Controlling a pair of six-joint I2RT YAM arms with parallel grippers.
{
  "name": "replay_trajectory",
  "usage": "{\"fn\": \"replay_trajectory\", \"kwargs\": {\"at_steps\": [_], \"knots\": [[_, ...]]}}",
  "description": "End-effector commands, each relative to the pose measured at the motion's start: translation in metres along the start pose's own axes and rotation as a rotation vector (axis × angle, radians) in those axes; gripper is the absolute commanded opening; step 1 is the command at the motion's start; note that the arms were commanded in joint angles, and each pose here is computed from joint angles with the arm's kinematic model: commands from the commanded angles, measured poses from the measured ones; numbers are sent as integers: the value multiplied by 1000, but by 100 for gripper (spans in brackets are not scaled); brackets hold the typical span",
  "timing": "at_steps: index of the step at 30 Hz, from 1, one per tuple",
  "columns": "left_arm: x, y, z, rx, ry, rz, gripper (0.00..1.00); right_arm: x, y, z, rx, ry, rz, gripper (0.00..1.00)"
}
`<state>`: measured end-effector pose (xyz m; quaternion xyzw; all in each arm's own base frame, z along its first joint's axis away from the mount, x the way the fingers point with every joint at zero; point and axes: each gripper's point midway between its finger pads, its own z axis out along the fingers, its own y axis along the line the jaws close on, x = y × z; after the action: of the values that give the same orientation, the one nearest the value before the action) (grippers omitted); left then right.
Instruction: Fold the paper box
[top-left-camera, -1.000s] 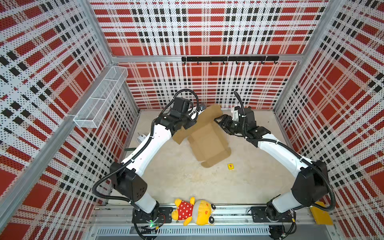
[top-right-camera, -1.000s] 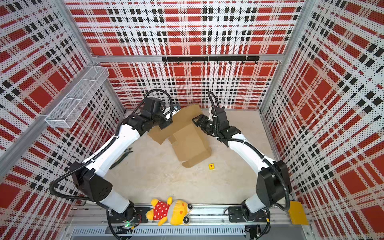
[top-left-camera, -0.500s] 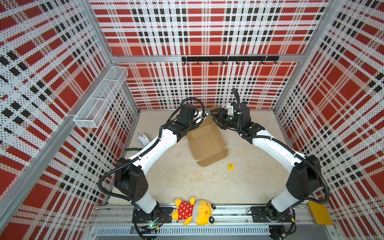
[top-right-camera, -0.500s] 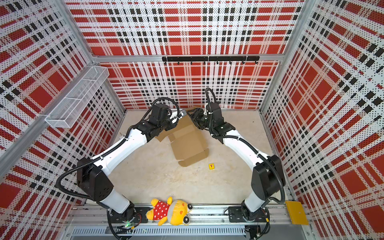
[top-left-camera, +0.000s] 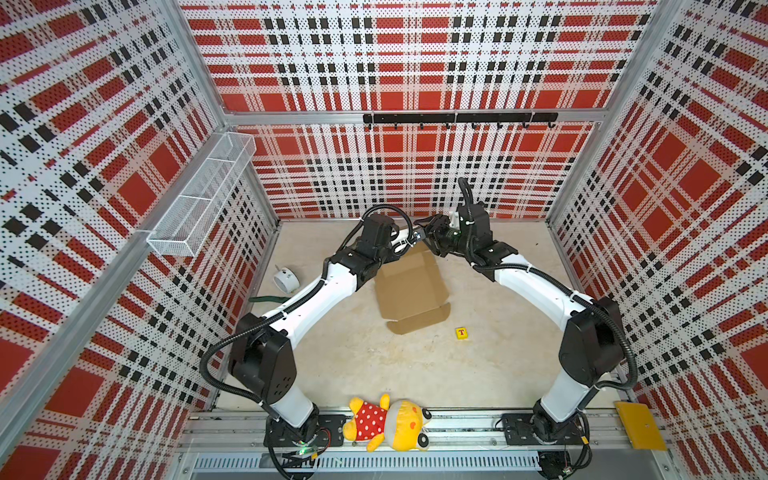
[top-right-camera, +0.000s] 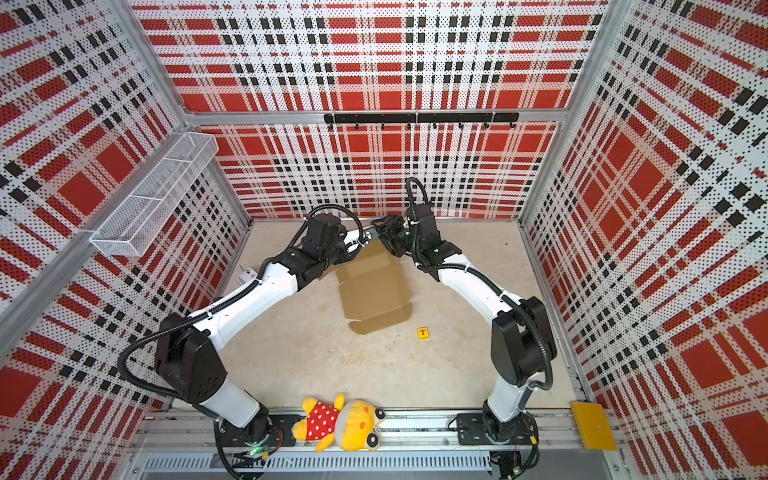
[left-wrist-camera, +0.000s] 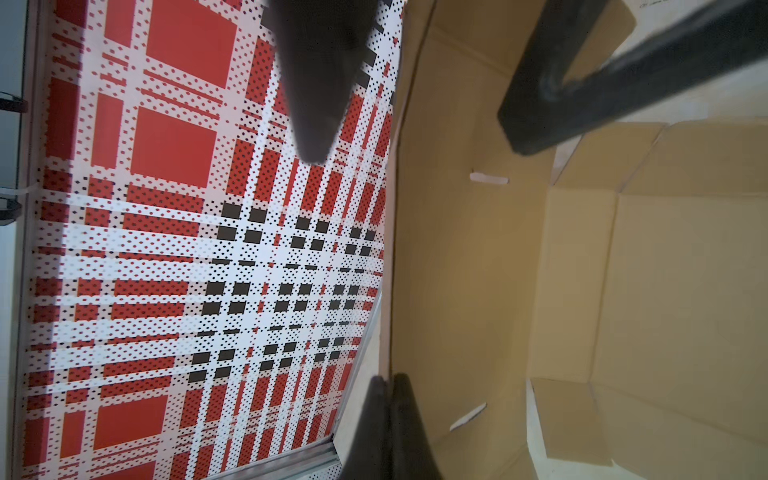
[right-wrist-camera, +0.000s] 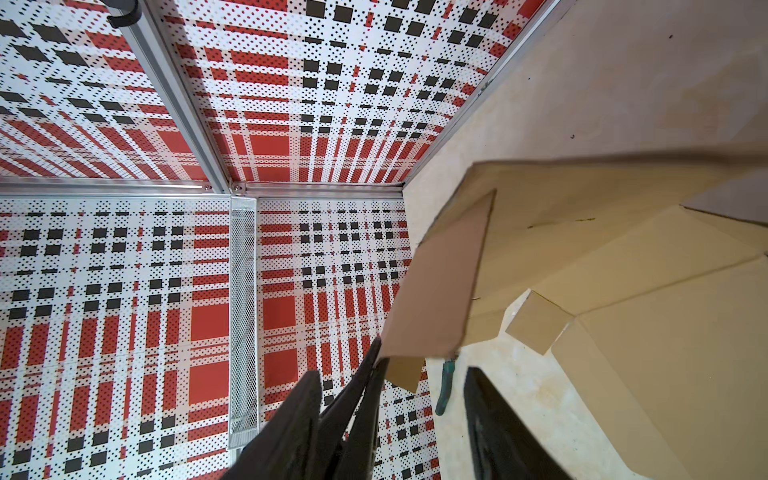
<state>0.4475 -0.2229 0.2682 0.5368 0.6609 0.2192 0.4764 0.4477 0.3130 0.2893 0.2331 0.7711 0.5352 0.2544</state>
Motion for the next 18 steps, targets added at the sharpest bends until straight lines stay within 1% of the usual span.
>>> {"fn": "replay_trajectory", "kwargs": {"at_steps": [1,4,9,11,13,14,18], "knots": [[-14,2,-7,-21,-48,14,1,-5,15,10,-56,-8,6,54],[-13,-6,-6,-1,-53,5,1,-7,13,14,-47,-12,-1,53],[-12,-12,-5,11,-47,-11,1,-5,-2,21,-21,0,11,47],[-11,-18,-3,27,-47,-8,1,-5,-11,23,-6,-2,22,43],[-11,-21,-3,31,-47,-7,1,-3,-16,27,-10,2,40,35],[-12,-20,-3,28,-46,-13,1,-2,-16,28,-13,10,41,33],[-12,-25,-1,41,-48,-16,0,-3,-21,32,3,11,24,29]]}}
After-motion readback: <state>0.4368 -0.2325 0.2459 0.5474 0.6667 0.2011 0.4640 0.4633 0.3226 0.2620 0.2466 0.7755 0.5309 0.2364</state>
